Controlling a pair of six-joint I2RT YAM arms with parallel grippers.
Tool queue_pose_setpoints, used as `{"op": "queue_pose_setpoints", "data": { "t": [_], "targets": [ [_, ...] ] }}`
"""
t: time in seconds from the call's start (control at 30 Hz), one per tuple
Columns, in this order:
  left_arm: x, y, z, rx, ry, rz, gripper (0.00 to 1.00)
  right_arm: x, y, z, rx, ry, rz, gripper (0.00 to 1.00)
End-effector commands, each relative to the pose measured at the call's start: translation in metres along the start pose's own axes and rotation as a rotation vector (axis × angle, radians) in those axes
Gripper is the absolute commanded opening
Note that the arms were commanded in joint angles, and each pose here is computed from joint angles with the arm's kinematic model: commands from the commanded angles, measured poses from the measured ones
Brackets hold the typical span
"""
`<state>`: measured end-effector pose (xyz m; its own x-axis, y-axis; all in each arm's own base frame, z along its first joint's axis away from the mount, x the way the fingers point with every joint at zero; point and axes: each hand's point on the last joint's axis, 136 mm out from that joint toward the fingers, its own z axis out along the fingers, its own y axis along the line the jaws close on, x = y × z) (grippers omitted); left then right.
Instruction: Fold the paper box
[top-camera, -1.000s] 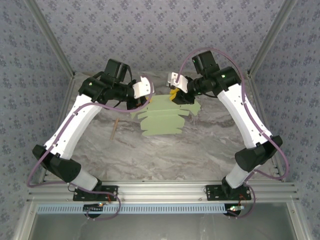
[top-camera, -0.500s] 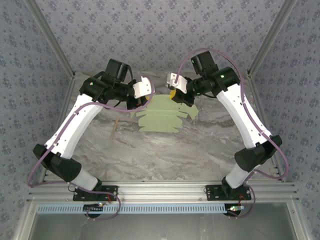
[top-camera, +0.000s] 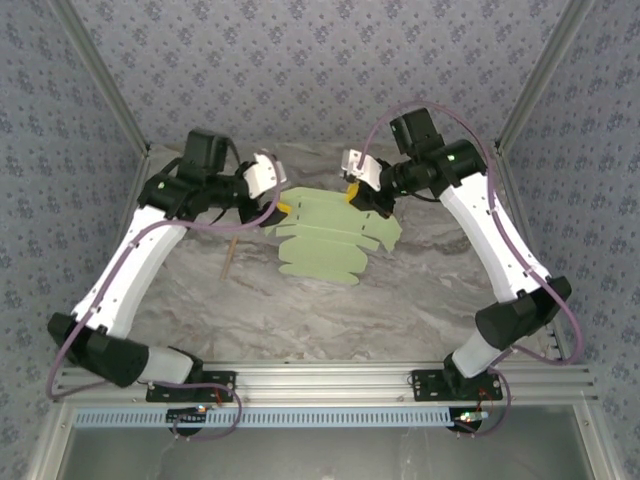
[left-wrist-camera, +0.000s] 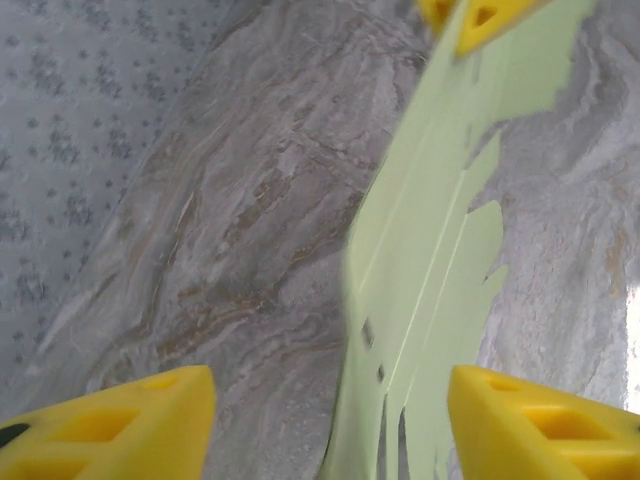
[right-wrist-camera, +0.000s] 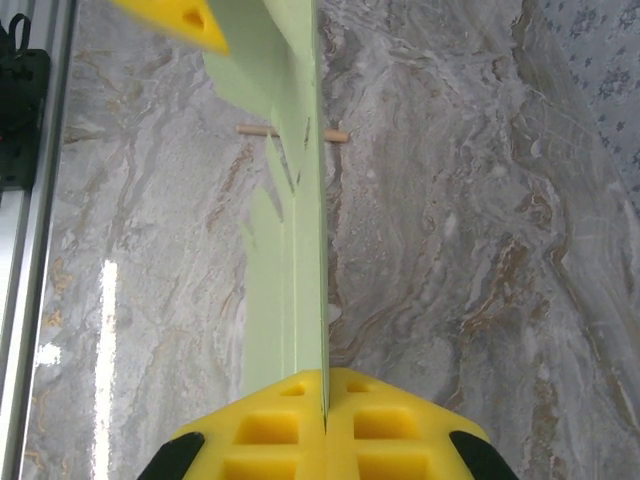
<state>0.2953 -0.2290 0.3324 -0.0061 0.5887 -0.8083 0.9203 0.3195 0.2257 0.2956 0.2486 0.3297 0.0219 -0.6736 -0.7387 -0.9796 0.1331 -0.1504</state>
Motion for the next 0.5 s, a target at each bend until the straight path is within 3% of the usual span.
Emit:
{"op": "queue_pose_setpoints", "data": {
  "t": [0.0, 0.13, 0.47],
  "targets": [
    [-0.020, -0.003, -0.019, -0.019, -0.199, -0.032, 0.69, -0.009, 0.014, -0.019, -0.007, -0.091, 0.018, 0.00],
    [-0.001, -0.008, -0.012, 0.020, -0.271, -0.141, 0.70, -0.010, 0.017, -0.030, -0.009, -0.168, 0.053, 0.00],
    [0.017, -0.034, 0.014, 0.203, -0.321, -0.239, 0.71, -0.005, 0.008, -0.036, 0.024, -0.177, 0.090, 0.00]
  ]
}}
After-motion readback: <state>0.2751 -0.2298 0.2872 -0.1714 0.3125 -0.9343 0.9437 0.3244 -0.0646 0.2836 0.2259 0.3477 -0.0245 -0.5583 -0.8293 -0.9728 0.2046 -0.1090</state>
